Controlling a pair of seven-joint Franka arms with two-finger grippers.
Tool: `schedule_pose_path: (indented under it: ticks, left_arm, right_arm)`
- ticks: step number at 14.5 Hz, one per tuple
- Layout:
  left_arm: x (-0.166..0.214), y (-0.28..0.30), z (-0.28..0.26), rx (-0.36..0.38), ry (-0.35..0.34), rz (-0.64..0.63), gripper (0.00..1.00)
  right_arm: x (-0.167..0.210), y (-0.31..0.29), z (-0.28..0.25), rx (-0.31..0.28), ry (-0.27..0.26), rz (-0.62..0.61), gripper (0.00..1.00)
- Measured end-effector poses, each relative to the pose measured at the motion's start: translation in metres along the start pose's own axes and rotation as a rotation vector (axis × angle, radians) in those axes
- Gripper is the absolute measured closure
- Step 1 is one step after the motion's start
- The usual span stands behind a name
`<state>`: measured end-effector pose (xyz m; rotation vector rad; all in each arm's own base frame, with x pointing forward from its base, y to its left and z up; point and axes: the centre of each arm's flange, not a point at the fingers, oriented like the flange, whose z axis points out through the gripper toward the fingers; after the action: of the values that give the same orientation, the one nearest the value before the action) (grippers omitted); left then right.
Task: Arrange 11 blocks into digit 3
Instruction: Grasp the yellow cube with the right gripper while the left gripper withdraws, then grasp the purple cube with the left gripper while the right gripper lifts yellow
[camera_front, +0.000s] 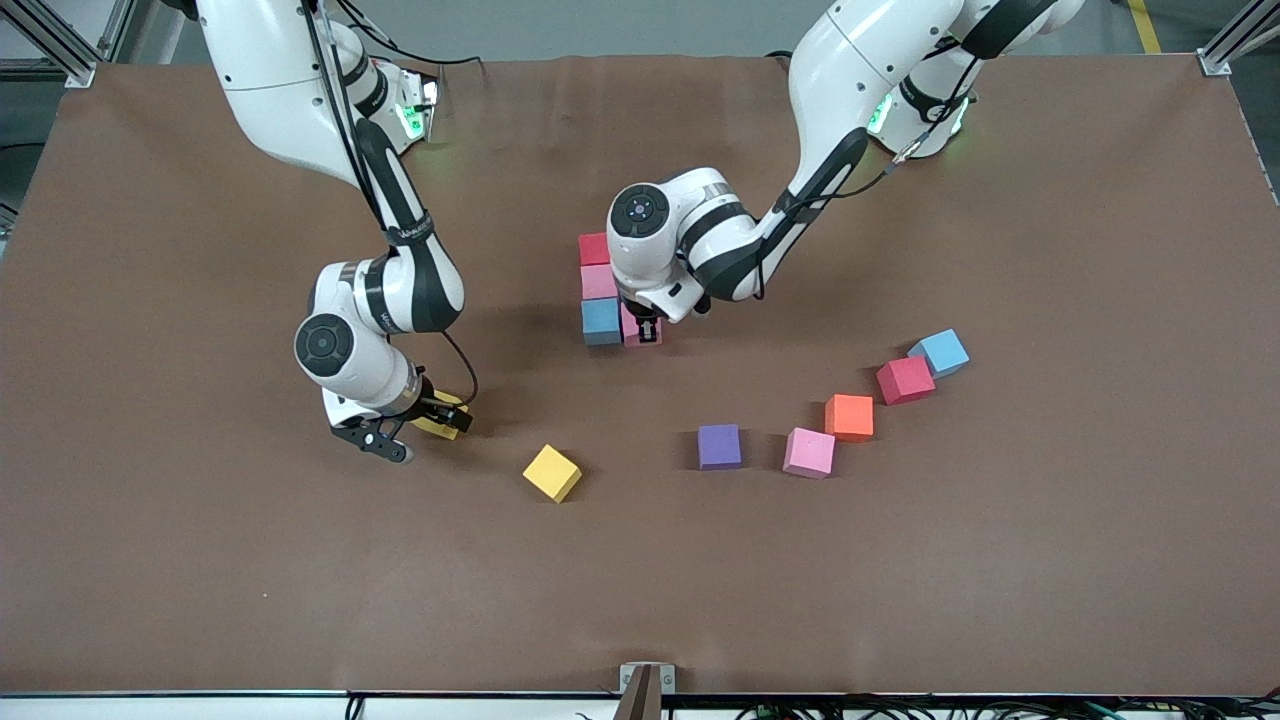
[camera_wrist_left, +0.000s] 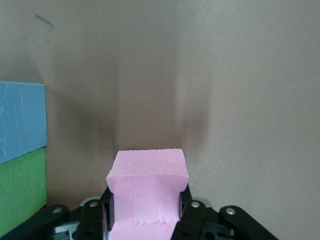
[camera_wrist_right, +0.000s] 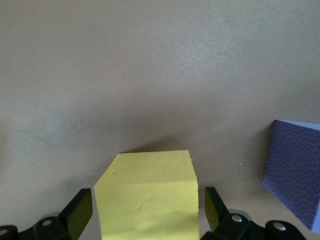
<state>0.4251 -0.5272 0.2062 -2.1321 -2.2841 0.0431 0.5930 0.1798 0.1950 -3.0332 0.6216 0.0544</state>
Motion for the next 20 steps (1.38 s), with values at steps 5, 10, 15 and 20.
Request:
schedule_pose_path:
  ticks: [5, 10, 15, 20]
  left_arm:
    - [-0.001, 0.0, 0.001, 0.0, -0.002, 0.0, 0.45]
    - [-0.004, 0.001, 0.003, 0.002, -0.006, 0.0, 0.12]
    - [-0.005, 0.007, -0.002, -0.004, -0.009, -0.007, 0.0]
    - [-0.001, 0.007, -0.017, 0.001, 0.033, -0.004, 0.0]
  right_arm:
    - [0.0, 0.001, 0.002, -0.003, -0.003, -0.003, 0.28]
    - [-0.006, -0.015, -0.005, 0.006, -0.001, -0.062, 0.39]
    - [-0.049, -0.086, -0.025, 0.034, 0.018, -0.272, 0.39]
    - [-0.095, -0.144, -0.043, 0.059, 0.028, -0.39, 0.39]
